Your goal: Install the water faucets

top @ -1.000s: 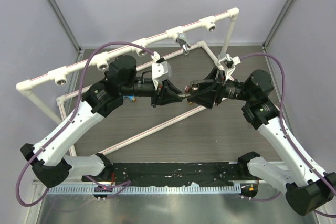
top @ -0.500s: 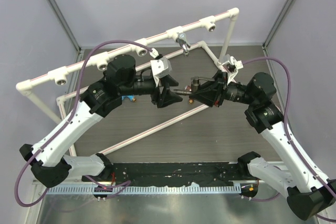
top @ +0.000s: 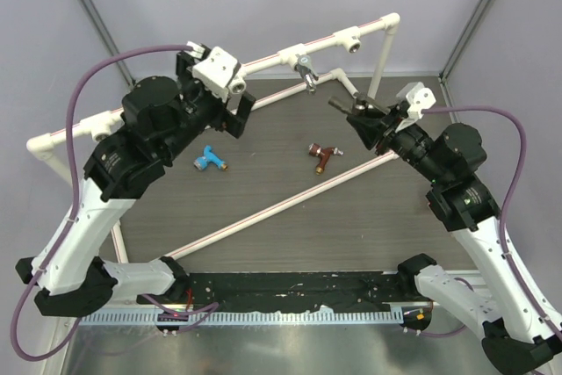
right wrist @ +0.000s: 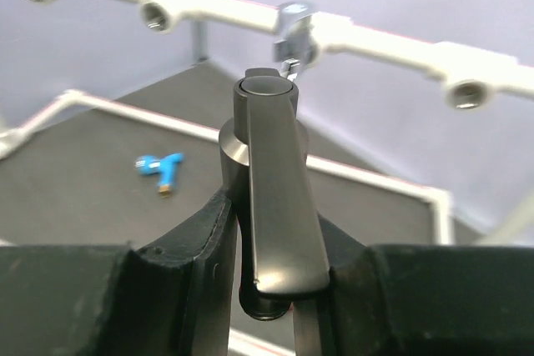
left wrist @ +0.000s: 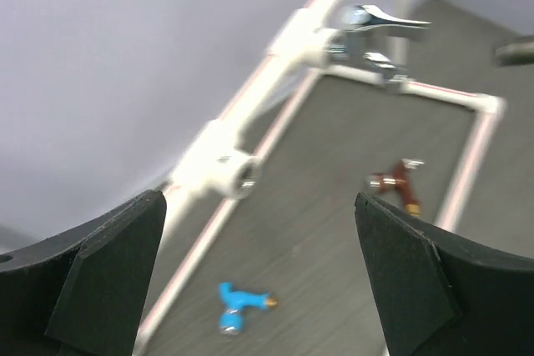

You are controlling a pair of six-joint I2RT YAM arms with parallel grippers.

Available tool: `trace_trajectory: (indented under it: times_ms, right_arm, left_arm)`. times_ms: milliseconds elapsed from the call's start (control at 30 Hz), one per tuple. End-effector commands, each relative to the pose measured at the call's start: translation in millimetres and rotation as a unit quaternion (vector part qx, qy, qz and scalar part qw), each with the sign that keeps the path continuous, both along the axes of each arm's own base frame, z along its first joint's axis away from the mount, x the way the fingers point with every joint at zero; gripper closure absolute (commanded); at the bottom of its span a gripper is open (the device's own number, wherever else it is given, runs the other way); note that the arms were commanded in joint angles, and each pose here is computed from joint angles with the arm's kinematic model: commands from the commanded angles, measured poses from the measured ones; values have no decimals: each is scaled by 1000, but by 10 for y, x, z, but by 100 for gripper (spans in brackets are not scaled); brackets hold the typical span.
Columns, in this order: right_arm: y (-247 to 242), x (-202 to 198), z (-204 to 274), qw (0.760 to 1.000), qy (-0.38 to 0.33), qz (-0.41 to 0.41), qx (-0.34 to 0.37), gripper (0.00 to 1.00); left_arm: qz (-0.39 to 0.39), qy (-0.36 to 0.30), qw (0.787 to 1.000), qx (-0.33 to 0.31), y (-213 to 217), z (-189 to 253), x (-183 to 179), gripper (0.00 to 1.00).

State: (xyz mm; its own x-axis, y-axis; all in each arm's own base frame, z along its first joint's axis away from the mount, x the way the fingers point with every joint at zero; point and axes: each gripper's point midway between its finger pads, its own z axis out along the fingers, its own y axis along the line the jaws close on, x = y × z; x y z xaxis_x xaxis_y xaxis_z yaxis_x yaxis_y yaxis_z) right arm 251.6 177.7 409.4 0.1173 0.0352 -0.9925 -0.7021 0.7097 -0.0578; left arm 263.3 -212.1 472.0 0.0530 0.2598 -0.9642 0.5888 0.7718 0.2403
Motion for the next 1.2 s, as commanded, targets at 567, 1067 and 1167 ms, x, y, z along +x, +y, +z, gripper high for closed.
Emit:
trace_trajectory:
  times_ms: [567, 1067, 1167]
  right_arm:
    - [-704, 1256, 236, 902, -246, -292, -201, 99]
    - [-733, 1458, 241, 901, -259, -306, -164, 99]
    - [-713, 1517, 205, 901, -259, -305, -165, 99]
  left_arm:
    - [237, 0, 931, 277, 1266, -447, 828, 0]
    - [286, -20, 897, 336, 1274, -791, 1292, 9]
    - [281, -17, 896, 343, 1261, -838, 1307, 29]
